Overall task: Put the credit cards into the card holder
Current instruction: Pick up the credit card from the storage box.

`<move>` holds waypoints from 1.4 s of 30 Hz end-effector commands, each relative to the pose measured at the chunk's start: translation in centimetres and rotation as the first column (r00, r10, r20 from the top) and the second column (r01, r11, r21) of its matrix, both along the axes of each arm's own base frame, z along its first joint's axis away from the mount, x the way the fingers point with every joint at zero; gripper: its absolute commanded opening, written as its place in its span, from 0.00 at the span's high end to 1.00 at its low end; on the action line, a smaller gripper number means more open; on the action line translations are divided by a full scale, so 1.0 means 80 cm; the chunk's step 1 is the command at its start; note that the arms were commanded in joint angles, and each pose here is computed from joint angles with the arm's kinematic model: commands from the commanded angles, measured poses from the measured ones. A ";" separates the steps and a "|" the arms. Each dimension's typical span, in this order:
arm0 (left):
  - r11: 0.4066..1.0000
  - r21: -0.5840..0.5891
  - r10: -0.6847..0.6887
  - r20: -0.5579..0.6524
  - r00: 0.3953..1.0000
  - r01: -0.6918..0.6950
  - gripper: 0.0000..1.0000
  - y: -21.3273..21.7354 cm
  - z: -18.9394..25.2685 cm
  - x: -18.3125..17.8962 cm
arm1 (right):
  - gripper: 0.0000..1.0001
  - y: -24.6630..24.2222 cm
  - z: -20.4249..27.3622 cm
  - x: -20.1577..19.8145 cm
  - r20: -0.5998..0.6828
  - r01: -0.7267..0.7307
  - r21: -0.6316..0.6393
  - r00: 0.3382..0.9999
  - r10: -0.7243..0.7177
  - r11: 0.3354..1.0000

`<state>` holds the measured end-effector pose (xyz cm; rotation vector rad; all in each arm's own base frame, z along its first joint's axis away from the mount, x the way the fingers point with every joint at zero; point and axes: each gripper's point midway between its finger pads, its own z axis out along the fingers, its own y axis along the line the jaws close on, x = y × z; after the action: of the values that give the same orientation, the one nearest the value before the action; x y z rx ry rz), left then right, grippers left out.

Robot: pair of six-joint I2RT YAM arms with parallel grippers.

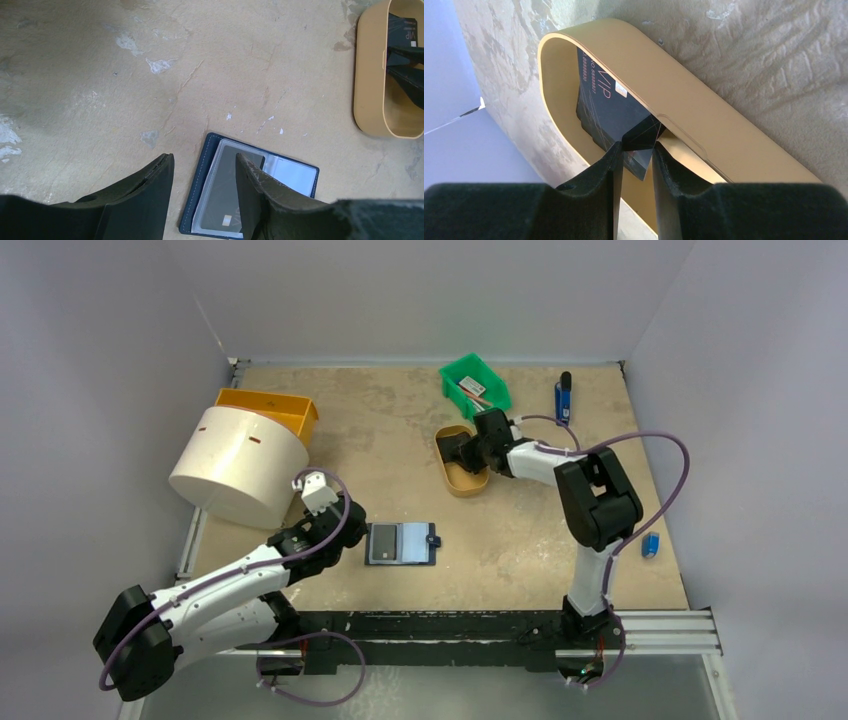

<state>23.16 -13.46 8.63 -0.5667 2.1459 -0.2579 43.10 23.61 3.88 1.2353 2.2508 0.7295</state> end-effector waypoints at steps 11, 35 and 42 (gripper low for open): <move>0.999 -0.032 0.011 0.013 1.000 -0.011 0.53 -0.006 0.003 0.005 | 0.78 -0.005 0.014 -0.010 0.019 -0.020 -0.019 1.000 0.020 1.000; 0.999 0.001 0.035 0.047 0.998 -0.035 0.54 0.003 0.029 0.011 | 1.00 -0.017 0.155 -0.003 0.239 -0.082 -0.100 0.965 0.104 0.992; 0.998 0.006 -0.061 0.110 0.992 0.060 0.54 -0.010 0.074 0.017 | 1.00 -0.021 0.297 -0.046 0.464 -0.333 -0.398 0.731 0.501 0.855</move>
<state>23.48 -13.14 10.64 -0.5517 2.1212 -0.2400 41.45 22.05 20.07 0.7472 2.1223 0.7820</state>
